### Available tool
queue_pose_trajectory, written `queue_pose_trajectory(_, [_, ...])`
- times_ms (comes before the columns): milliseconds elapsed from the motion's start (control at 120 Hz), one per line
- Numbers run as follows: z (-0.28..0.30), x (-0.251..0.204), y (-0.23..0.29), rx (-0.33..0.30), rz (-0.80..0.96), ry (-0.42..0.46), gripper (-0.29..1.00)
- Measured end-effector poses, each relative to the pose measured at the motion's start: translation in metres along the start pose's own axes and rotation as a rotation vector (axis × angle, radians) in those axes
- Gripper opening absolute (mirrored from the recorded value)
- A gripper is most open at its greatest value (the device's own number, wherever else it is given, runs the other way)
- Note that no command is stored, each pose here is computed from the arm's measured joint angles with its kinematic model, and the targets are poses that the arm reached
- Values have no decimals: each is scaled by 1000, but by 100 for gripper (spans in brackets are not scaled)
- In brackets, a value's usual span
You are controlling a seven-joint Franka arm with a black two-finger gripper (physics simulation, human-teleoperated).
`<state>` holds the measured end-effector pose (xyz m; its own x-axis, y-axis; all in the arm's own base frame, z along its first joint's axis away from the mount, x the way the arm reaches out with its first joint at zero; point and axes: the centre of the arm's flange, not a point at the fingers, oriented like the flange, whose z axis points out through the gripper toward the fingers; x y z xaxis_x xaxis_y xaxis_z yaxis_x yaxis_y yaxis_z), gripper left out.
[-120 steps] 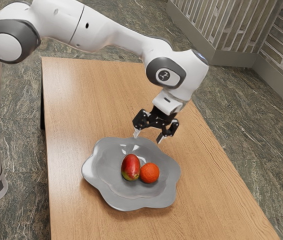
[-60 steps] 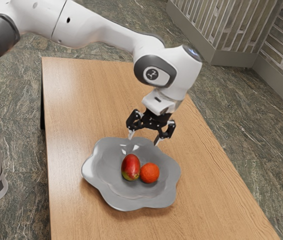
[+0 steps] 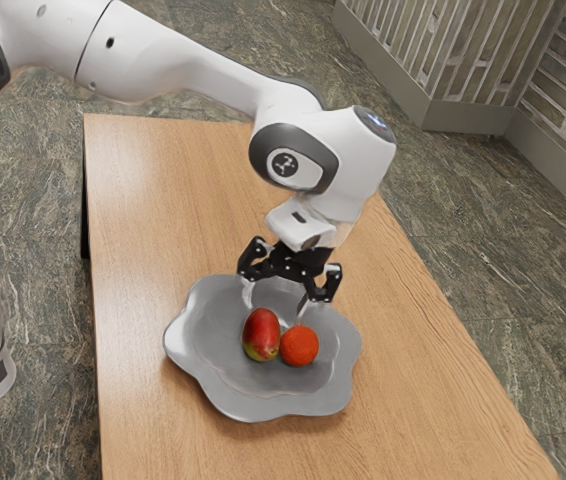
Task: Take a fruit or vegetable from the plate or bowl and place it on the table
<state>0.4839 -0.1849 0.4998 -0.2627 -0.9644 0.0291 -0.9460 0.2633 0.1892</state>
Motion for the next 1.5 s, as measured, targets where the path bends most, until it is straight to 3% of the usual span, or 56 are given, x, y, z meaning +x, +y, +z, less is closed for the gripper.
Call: queue_pose_trajectory(1500, [48,-3,1,-50,-4,19,70])
